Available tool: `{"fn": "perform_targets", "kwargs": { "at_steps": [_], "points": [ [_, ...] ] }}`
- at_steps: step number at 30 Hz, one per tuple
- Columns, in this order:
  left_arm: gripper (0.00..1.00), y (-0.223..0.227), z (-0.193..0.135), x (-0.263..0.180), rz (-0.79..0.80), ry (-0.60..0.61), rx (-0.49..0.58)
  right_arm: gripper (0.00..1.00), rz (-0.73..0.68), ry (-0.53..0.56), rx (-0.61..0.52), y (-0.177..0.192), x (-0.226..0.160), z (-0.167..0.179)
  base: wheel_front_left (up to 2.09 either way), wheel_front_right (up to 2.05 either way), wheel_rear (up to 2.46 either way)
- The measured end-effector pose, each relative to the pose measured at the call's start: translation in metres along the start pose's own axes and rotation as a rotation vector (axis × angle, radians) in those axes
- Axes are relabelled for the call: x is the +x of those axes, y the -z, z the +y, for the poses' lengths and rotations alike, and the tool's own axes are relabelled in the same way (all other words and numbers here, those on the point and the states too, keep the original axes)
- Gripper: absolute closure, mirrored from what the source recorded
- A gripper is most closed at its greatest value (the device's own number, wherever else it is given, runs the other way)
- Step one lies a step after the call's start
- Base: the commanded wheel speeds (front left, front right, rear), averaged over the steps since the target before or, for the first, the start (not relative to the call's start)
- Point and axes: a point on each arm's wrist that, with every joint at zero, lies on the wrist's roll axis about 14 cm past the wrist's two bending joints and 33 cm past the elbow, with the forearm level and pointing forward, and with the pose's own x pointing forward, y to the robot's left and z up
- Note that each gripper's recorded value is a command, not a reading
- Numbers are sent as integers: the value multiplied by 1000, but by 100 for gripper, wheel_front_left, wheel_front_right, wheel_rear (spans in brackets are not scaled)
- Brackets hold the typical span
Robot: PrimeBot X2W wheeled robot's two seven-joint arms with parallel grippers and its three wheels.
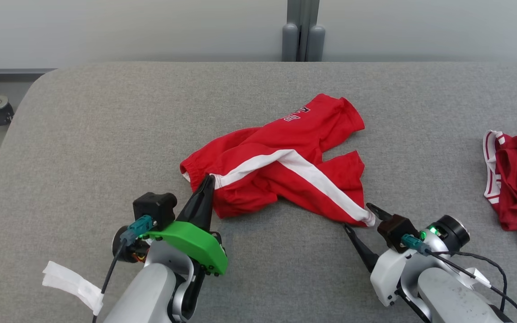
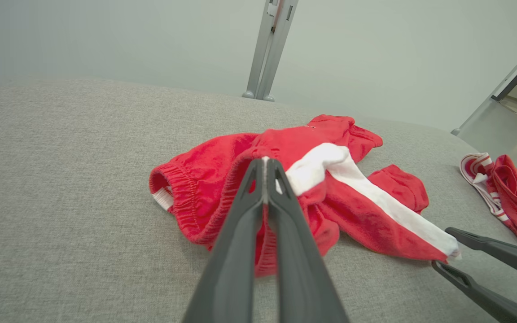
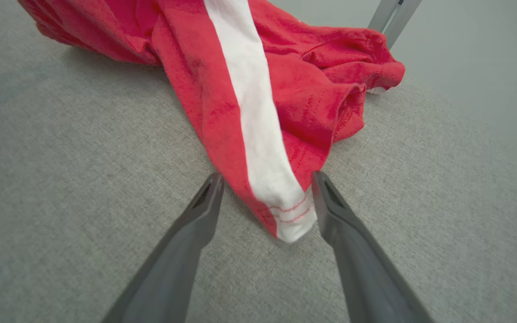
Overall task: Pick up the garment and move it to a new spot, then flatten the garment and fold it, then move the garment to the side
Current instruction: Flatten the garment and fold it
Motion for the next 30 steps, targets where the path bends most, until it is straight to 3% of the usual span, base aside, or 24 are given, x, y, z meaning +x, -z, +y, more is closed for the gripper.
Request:
{"fn": "perform_targets", "kwargs": {
  "at_steps": [2, 9, 18, 22, 30],
  "points": [
    [100, -1, 2, -2, -2, -6, 2, 99, 12, -6, -4, 2, 2, 1, 0, 0, 0],
    [100, -2, 9, -6, 0, -23, 24, 100, 10, 11, -13, 0, 2, -6, 0, 0, 0],
    [100, -26, 17, -14, -65, -18, 115, 100, -111, 143, -93, -44, -18, -54, 0, 0, 0],
    [100, -52, 13, -15, -140, 8, 187, 100, -188, 227, -157, -74, -36, -84, 0, 0, 0],
    [100, -133, -16, -20, -376, 102, 274, 100, -436, 376, -315, -169, -82, -126, 0, 0, 0]
  ]
}}
